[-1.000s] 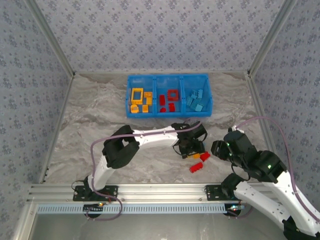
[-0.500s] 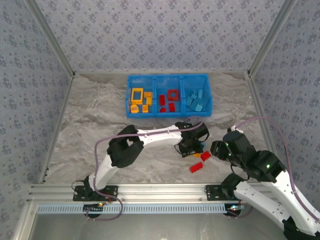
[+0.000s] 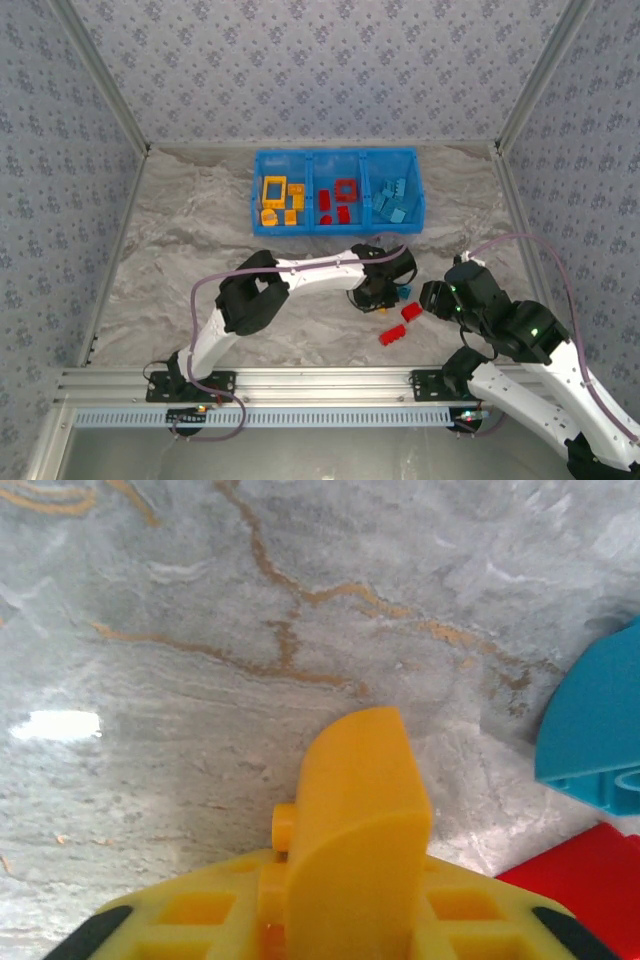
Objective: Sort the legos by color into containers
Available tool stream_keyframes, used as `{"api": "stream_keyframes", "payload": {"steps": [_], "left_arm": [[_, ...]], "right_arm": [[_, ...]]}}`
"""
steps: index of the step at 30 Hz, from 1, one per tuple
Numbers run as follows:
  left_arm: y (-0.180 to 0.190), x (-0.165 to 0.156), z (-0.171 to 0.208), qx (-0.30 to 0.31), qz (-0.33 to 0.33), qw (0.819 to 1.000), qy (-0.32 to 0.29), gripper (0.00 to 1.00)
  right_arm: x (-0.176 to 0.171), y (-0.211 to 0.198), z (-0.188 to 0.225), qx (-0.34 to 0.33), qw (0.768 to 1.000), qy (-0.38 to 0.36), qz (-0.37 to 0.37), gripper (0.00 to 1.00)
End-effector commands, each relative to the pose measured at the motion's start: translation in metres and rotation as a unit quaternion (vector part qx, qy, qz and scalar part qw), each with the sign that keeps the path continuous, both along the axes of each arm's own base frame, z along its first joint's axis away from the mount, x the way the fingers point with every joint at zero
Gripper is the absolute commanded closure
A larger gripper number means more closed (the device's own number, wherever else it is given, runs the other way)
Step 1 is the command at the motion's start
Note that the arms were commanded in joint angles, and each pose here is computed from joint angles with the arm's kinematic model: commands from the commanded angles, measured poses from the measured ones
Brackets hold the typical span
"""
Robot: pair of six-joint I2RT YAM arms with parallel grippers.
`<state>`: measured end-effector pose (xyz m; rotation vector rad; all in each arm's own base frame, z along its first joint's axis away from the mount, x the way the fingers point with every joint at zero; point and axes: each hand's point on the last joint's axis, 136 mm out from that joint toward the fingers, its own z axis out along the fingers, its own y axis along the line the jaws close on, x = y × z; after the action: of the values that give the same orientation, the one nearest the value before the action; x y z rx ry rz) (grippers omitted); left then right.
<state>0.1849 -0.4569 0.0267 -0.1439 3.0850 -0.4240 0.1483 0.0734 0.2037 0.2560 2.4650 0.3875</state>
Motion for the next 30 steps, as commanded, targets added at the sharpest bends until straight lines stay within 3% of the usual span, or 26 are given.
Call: {"api": "stream_keyframes", "payload": {"steps": [1, 9, 12, 18, 25, 30], "left_arm": [[0.013, 0.015, 0.005, 0.013, 0.006, 0.999, -0.037, 0.83], [0.058, 0.040, 0.060, 0.018, 0.023, 0.993, -0.114, 0.88], [0.097, 0.054, 0.086, 0.035, 0.032, 0.987, -0.150, 0.88], [0.188, 0.107, 0.121, 0.092, 0.043, 0.977, -0.185, 0.88], [0.252, 0.190, 0.117, 0.117, 0.057, 0.974, -0.186, 0.88], [0.253, 0.242, 0.095, 0.052, 0.067, 0.983, -0.165, 0.87]], "right_arm": [[0.001, 0.000, -0.002, -0.001, 1.000, -0.003, 0.001, 0.51], [0.007, 0.052, 0.002, 0.052, 0.990, -0.033, 0.131, 0.49], [0.013, 0.081, 0.005, 0.064, 0.981, -0.035, 0.179, 0.49], [0.031, 0.142, 0.022, 0.017, 0.961, -0.096, 0.259, 0.47], [0.067, 0.194, 0.057, -0.007, 0.947, -0.195, 0.255, 0.46], [0.077, 0.209, 0.060, -0.014, 0.949, -0.197, 0.248, 0.46]]}}
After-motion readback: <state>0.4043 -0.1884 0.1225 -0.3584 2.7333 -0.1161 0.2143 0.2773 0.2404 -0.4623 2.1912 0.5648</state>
